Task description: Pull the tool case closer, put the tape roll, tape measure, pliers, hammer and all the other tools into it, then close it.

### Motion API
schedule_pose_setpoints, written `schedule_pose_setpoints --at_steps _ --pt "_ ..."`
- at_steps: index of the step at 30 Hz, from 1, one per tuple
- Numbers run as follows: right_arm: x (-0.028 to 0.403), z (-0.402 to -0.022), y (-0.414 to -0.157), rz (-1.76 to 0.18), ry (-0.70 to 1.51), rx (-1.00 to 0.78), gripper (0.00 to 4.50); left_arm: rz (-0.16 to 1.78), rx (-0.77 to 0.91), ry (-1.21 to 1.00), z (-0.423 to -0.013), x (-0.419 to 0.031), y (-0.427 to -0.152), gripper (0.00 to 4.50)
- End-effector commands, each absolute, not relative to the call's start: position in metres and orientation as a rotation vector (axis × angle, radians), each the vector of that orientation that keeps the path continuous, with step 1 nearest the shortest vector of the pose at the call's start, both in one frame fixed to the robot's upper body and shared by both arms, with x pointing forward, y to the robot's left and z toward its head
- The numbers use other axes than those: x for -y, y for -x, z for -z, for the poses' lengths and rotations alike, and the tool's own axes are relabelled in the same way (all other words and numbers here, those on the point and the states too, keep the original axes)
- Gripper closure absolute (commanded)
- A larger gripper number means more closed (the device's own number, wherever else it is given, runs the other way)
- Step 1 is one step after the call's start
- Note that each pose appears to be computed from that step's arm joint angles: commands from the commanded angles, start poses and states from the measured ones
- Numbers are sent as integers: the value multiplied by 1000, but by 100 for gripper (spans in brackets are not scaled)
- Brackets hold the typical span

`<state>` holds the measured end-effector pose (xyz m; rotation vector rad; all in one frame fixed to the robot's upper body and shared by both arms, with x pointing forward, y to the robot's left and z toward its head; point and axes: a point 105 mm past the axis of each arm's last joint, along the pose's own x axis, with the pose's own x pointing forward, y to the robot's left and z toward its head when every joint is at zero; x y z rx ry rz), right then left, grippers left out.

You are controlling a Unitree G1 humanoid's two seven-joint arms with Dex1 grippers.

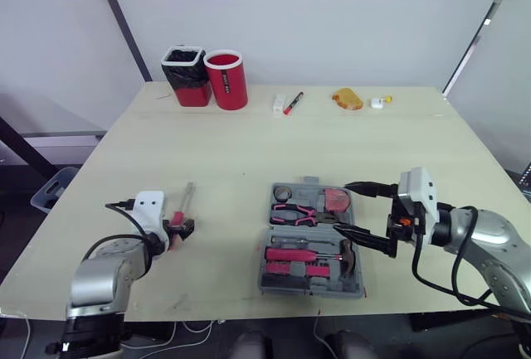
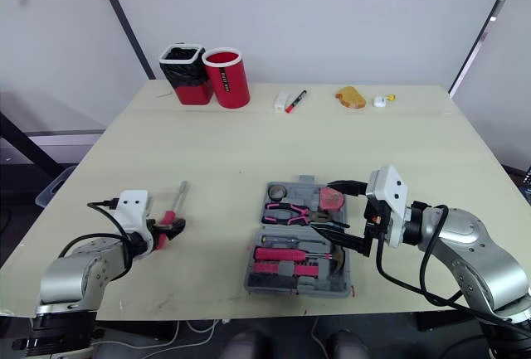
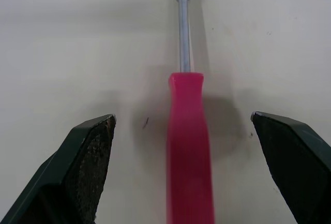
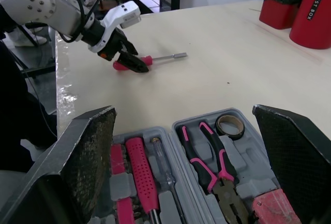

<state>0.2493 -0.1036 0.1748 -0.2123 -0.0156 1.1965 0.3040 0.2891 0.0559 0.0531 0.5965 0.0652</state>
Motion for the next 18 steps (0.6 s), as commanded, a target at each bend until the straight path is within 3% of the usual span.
schedule_pose_setpoints --at_steps 1,12,13,15,18 --pt "101 -182 -243 -1215 237 61 5 -73 -560 -69 -64 -292 -309 0" --pt "101 -180 -242 -1215 234 58 5 -84 -554 -55 -60 -287 -318 0" --pt "101 -180 -242 -1215 234 58 0 -84 -551 -51 -60 -286 -319 41" --pt "101 -180 -242 -1215 234 56 0 -86 -548 -48 -60 -286 -319 77" --pt "101 -179 -242 -1214 233 55 0 -89 -550 -43 -59 -286 -318 214"
